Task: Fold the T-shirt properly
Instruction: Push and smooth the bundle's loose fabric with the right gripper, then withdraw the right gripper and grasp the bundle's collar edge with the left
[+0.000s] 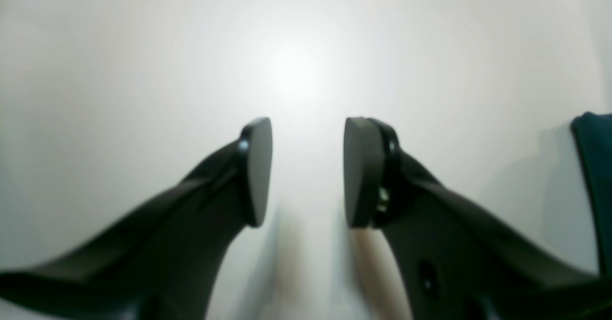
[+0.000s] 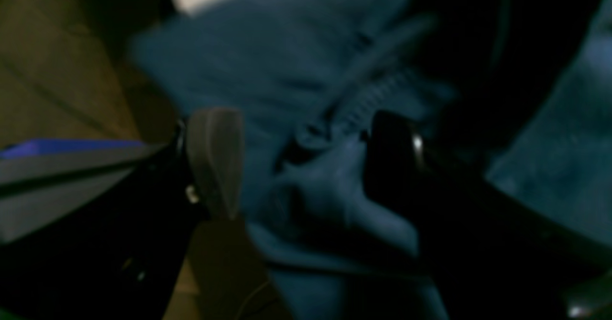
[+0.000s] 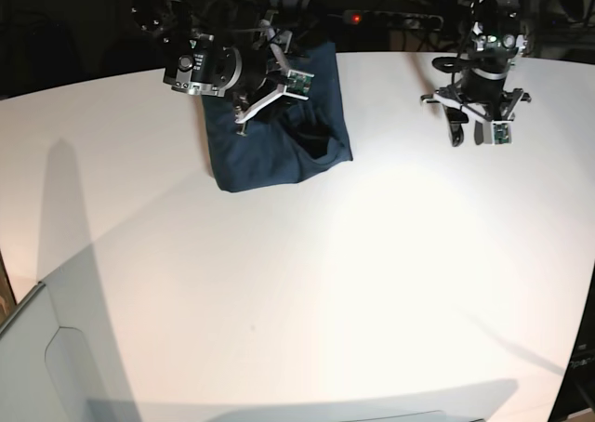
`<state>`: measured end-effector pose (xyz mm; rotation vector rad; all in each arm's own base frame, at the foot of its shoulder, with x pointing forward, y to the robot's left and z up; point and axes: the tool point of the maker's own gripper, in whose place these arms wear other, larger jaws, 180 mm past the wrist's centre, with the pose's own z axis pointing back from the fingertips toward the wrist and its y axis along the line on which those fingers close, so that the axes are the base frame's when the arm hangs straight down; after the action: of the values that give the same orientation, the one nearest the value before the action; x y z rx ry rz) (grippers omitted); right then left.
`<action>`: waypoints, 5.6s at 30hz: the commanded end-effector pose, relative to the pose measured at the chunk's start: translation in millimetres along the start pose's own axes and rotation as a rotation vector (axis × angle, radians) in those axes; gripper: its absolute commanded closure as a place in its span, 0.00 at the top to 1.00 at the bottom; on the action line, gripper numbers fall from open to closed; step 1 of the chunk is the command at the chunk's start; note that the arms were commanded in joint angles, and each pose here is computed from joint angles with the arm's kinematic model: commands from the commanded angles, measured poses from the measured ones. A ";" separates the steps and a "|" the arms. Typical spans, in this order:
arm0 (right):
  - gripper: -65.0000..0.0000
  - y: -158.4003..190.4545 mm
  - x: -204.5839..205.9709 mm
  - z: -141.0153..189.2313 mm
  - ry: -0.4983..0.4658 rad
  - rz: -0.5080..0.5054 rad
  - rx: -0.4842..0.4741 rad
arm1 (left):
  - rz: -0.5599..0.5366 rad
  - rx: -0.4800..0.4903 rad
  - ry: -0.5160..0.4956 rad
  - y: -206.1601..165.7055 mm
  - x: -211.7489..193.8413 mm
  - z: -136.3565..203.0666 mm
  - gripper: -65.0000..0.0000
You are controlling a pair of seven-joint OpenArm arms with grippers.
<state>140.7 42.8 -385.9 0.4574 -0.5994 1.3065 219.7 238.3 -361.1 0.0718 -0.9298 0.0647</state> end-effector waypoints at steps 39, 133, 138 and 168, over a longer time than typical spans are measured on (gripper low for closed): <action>0.60 15.2 0.2 -4.8 0.007 0.125 0.087 | -0.012 0.001 -0.055 1.1 17.0 0.2 0.37; 0.03 -135.9 -114.8 130.0 0.122 -0.378 -0.571 | 0.582 -0.517 0.247 -173.3 -55.9 24.2 0.54; 0.03 -130.9 -118.0 128.0 0.129 -0.386 -0.560 | 0.585 -0.527 0.254 -178.4 -57.5 26.0 0.54; 0.03 -115.2 -125.0 123.5 0.150 -0.402 -0.530 | 0.557 -0.499 0.256 -163.5 -59.9 21.9 0.54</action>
<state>211.7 -154.8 -377.9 0.0324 -0.6270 0.7266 178.9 71.2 -406.3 -0.6402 -0.6491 0.3482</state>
